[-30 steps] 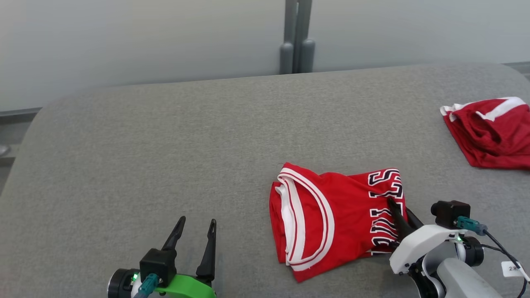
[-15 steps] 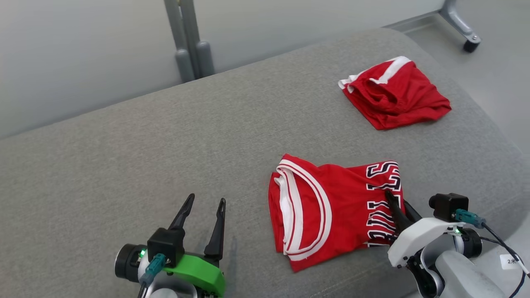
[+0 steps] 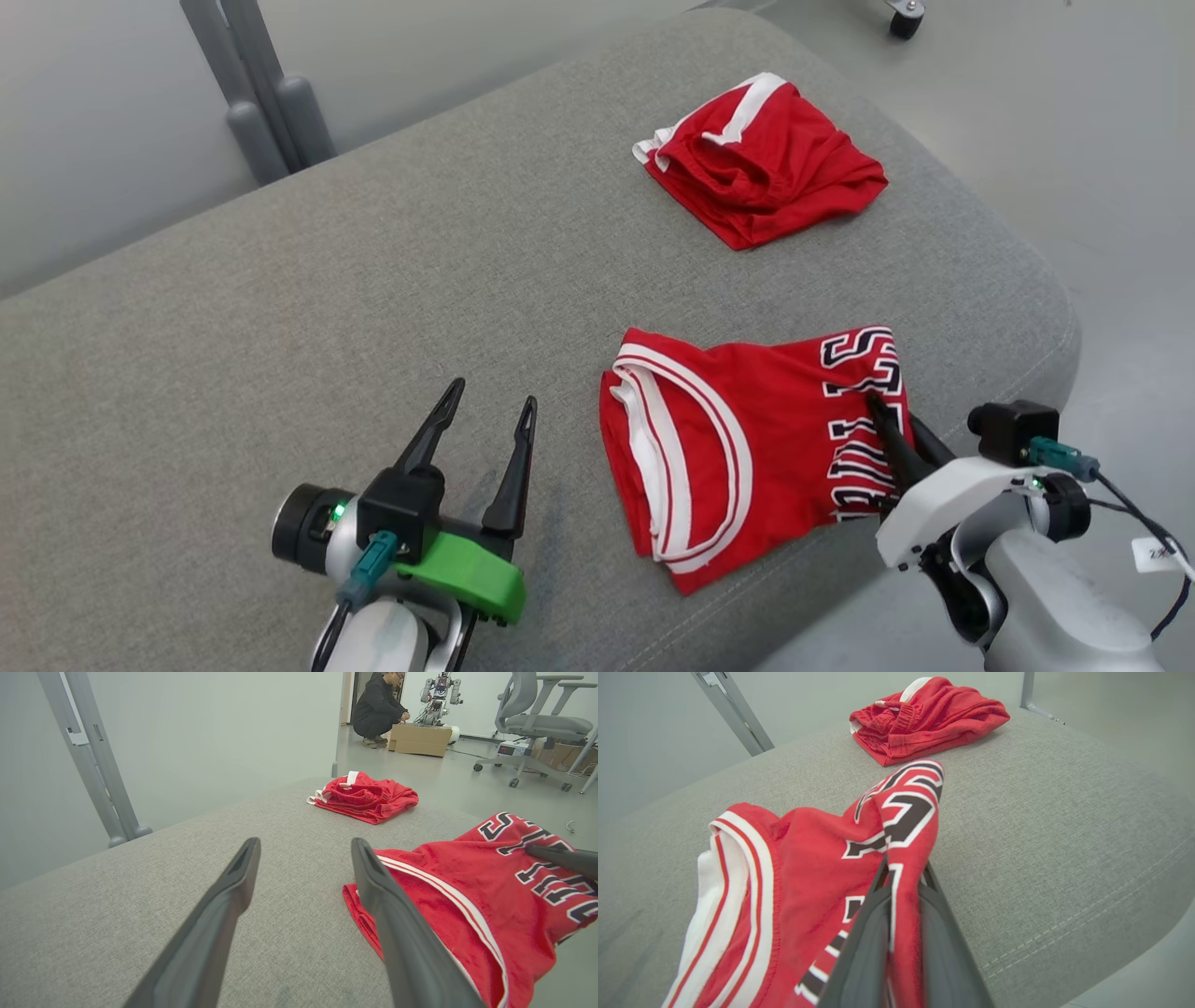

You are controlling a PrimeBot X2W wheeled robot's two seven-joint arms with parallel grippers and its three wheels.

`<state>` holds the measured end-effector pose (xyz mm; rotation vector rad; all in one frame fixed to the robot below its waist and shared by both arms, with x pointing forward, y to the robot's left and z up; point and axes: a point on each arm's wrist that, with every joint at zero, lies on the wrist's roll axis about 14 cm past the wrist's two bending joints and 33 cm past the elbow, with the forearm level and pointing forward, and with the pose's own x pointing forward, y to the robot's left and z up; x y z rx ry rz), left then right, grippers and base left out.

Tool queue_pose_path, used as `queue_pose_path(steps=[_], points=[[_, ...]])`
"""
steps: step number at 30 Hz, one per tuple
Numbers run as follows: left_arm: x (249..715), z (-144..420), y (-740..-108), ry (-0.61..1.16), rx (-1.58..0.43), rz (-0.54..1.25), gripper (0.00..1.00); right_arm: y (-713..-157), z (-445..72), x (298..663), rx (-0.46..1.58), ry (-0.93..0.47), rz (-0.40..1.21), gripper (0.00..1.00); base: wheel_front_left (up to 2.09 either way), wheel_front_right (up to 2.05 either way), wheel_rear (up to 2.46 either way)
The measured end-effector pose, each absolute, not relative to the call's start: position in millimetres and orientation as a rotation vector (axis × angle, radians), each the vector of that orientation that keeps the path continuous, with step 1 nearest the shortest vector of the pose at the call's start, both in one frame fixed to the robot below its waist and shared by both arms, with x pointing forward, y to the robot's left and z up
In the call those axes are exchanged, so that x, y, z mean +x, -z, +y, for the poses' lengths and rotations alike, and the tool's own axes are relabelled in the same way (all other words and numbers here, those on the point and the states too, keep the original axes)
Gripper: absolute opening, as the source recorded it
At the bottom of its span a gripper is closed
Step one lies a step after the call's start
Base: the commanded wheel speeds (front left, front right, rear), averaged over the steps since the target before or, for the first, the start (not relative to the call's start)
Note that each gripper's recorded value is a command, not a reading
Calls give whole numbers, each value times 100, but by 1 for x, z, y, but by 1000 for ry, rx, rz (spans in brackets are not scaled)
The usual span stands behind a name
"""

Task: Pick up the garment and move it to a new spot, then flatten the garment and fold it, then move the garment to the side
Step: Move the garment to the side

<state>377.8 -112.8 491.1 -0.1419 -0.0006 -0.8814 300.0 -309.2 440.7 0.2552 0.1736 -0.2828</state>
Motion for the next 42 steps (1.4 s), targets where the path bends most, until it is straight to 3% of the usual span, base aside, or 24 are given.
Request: queue_pose_path(steps=[6, 15, 23, 32, 42], points=[[387, -131, -499, 929, -166, -40, 100, -463, -328, 328, 159, 266, 148, 0, 0, 0, 0], [410, -117, -461, 882, -172, 36, 100, -528, -344, 427, -70, 155, 39, 0, 0, 0, 0], [425, -89, -438, 806, -154, 73, 100, -549, -381, 488, -168, 198, 32, 0, 0, 0, 0], [436, -56, -418, 715, -133, 111, 100, -520, -435, 508, -185, 343, 145, 0, 0, 0, 0], [440, -28, -402, 643, -107, 147, 100, -470, -462, 502, -174, 449, 285, 0, 0, 0, 0]])
